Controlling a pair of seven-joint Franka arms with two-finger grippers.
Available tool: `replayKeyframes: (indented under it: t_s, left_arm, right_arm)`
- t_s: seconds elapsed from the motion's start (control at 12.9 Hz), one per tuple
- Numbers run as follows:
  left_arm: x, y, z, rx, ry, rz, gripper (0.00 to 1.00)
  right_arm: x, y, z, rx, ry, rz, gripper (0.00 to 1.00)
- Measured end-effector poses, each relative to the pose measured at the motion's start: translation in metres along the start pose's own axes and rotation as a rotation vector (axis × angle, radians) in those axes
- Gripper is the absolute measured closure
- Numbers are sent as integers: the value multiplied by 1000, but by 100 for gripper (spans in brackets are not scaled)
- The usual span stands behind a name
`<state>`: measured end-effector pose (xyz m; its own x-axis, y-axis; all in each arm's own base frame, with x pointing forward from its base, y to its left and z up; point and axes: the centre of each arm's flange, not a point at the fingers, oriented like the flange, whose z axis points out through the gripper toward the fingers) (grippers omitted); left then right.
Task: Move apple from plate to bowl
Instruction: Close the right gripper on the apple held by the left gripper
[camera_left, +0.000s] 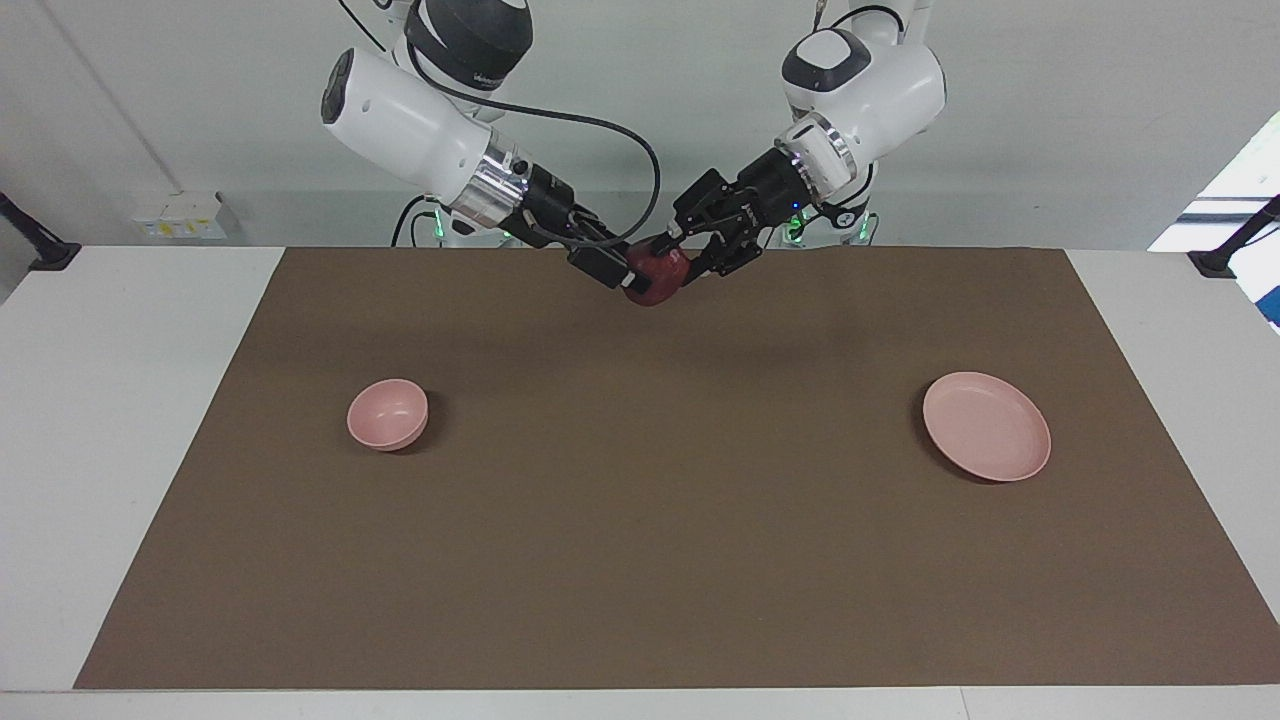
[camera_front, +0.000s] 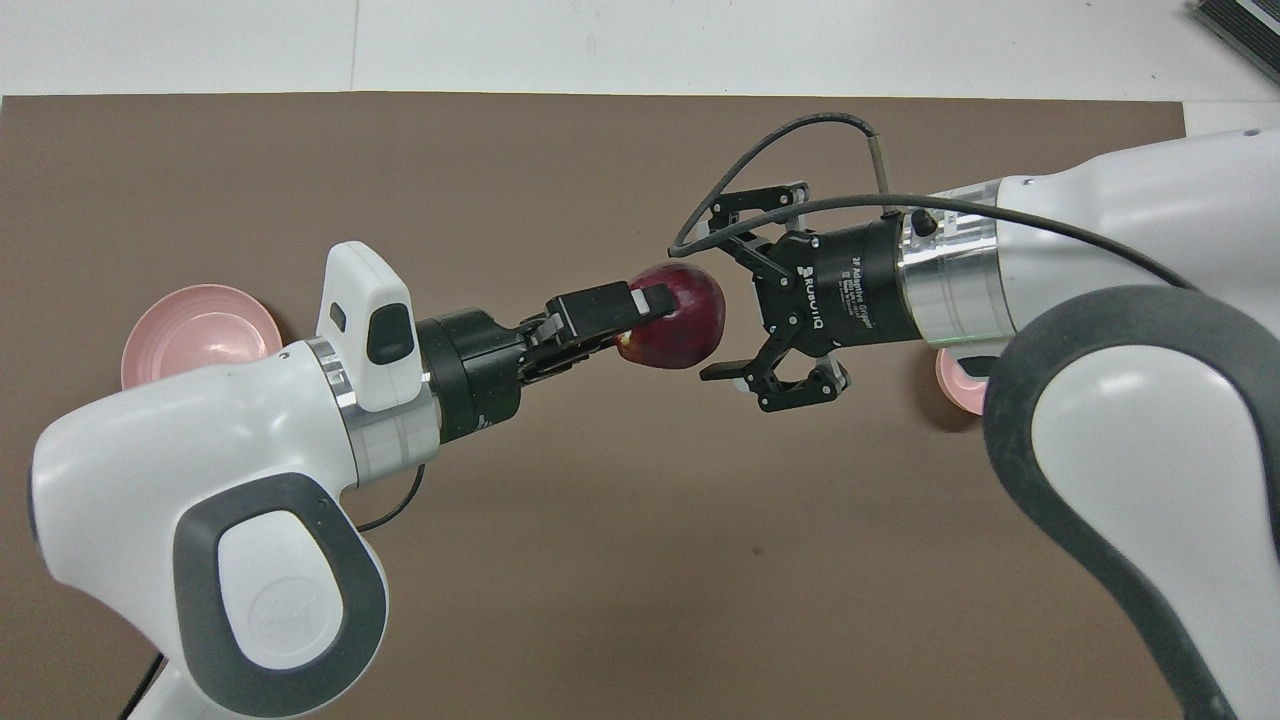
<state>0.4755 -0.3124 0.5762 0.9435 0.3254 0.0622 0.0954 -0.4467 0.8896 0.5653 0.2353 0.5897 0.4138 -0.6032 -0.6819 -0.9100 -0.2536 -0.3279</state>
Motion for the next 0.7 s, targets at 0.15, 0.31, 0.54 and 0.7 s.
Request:
replayKeyframes:
  t_s: [0.15,0.31,0.54,0.7]
  left_arm:
    - [-1,0,1,0,-3,-1,33]
    - [-2,1,1,0,-3,-3,33]
    - [-2,0,1,1,-3,-4,33]
    - [-1,-1,1,2,-2,-6,33]
  right_arm:
    - [-1,1,4,-5,-1,-2,0]
    - [1,1,6,-8,-1,3,0]
    - [2,1,7,-9,0,4,9]
    - [2,1,7,-9,0,5,17]
